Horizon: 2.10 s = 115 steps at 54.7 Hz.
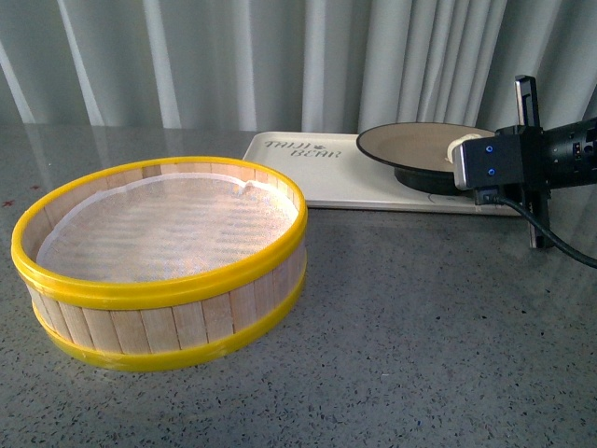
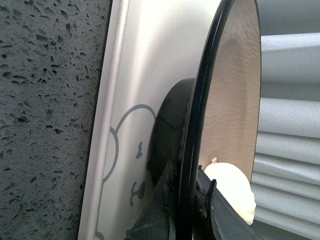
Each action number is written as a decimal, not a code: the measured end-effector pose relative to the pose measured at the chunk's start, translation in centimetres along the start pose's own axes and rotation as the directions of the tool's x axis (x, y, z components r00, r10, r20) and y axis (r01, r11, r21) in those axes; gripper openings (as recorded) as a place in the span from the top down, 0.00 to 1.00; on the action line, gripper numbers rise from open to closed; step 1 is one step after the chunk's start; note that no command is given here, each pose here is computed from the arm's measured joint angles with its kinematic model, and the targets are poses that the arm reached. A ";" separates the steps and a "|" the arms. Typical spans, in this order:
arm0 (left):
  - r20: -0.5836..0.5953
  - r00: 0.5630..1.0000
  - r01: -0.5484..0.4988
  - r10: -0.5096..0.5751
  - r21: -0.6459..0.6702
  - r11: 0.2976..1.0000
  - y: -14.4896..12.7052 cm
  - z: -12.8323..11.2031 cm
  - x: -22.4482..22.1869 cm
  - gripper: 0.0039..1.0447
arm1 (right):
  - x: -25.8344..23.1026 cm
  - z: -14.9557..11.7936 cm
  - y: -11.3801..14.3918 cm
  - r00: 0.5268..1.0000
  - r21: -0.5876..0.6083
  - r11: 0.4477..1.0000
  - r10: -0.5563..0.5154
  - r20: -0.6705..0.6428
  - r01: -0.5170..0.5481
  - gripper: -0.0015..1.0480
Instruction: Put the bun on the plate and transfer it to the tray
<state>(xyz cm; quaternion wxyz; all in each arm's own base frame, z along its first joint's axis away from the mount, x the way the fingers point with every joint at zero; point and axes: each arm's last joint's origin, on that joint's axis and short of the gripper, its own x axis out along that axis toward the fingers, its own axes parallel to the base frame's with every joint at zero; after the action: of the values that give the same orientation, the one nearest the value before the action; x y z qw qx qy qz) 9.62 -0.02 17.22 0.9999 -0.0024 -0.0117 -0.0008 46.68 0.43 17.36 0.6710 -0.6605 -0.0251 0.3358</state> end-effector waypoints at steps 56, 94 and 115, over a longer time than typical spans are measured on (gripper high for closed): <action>0.000 1.000 0.000 0.000 0.000 1.000 0.0 0.0 0.0 0.06 | -13.9 12.2 -2.0 0.946 0.562 0.774 -0.144 -0.291 0.291 0.08; 0.000 1.000 -0.001 0.001 0.000 1.000 0.0 0.0 0.0 0.06 | -21.9 14.3 7.9 0.783 0.871 -0.075 -0.404 -0.472 0.486 0.89; 0.000 1.000 0.000 0.000 0.000 1.000 0.0 0.0 0.0 0.06 | -24.6 14.6 11.9 0.778 0.868 -0.087 -0.408 -0.478 0.488 0.98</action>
<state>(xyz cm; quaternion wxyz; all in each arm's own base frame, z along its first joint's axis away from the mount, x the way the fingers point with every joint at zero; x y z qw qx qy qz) 9.62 -0.02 17.22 0.9999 -0.0024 -0.0117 -0.0006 15.71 0.03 18.50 1.0000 -0.0060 0.0054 0.0002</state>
